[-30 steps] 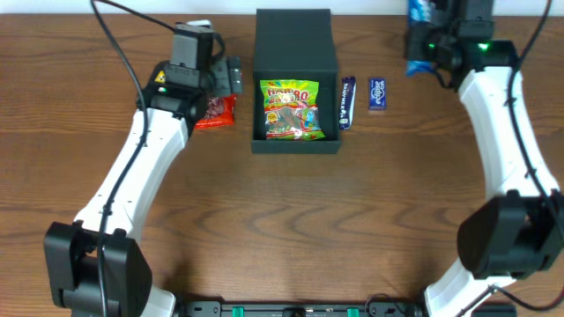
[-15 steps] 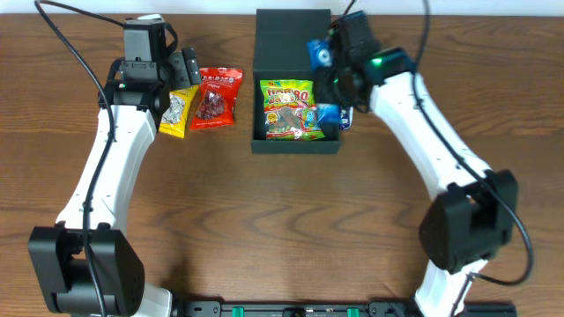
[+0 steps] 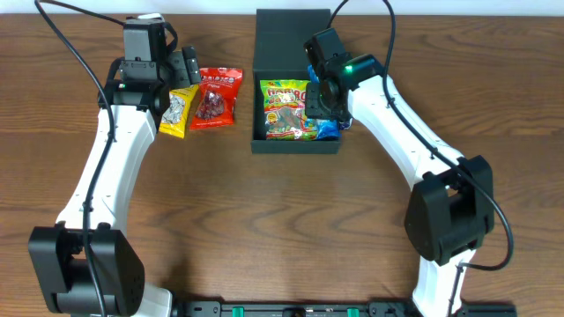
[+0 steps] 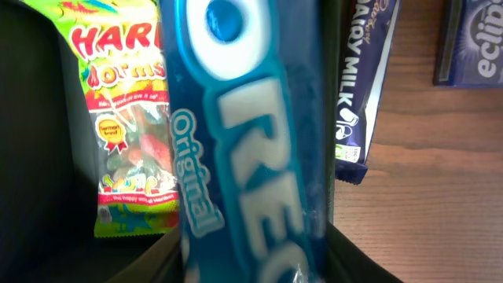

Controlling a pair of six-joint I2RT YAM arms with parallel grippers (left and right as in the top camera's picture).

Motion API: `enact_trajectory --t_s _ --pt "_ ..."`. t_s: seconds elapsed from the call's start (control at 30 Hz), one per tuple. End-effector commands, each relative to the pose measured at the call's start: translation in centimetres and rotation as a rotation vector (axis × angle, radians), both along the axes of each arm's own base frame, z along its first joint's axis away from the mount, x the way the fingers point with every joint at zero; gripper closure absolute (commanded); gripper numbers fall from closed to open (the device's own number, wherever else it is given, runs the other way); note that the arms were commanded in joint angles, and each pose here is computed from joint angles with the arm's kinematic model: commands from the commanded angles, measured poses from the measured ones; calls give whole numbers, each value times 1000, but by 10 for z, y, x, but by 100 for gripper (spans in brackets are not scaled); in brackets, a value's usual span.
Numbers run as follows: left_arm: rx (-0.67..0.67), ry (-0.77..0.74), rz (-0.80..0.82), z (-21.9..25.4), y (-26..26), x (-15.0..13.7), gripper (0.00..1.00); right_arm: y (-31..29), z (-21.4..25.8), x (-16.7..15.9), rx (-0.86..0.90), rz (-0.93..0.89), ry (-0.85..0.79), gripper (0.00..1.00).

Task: Pack container
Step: 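Place the Oreo pack into the box beside the Haribo bag, then grasp the red Hacks bag with the left gripper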

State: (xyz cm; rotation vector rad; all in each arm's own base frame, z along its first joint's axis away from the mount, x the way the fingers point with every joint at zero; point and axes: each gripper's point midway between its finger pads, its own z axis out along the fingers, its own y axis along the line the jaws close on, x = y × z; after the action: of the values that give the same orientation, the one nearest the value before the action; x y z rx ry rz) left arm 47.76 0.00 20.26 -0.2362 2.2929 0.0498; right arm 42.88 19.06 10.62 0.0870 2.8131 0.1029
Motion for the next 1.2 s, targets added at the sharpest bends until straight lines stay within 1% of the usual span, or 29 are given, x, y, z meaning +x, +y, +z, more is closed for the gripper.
enact_trajectory --t_s 0.0,0.03,0.07,0.2,0.23,0.27,0.3,0.33,0.37,0.4,0.43,0.5,0.63,0.83,1.0,1.17 --pt "20 -8 5 4 4 2 3 -5 8 4 -15 -22 -31 28" --pt "20 -8 5 4 4 2 2 -8 9 7 -28 -29 -41 18" --pt "20 -8 5 4 4 2 2 -9 9 8 -36 -34 -47 16" --pt "20 -7 5 4 4 2 2 -14 10 11 -55 -45 -62 16" --pt "20 -7 5 4 4 2 2 -14 10 12 -53 -46 -65 17" --pt "20 -7 5 4 4 2 3 -14 10 12 -53 -45 -65 21" --pt "20 -7 5 4 4 2 2 -13 10 11 -50 -44 -63 26" --pt "20 -7 5 4 4 2 2 -11 11 9 -37 -38 -56 51" --pt "20 -7 5 4 4 2 2 -7 12 6 -12 -27 -41 80" --pt "20 -7 5 4 4 2 2 -2 11 2 11 -8 -20 93" --pt "20 -7 5 4 4 2 2 1 9 -2 28 14 1 98" --pt "20 -7 5 4 4 2 2 3 5 -14 39 34 55 99" --pt "20 -8 5 4 4 2 3 -5 -7 -29 -17 59 128 98" --pt "20 -7 5 4 4 2 2 -8 -25 -29 -46 54 166 98" --pt "20 -5 5 3 4 2 2 -9 -52 -33 -74 55 229 98" --pt "20 -4 5 3 4 1 2 -8 -51 -28 -67 53 215 98"
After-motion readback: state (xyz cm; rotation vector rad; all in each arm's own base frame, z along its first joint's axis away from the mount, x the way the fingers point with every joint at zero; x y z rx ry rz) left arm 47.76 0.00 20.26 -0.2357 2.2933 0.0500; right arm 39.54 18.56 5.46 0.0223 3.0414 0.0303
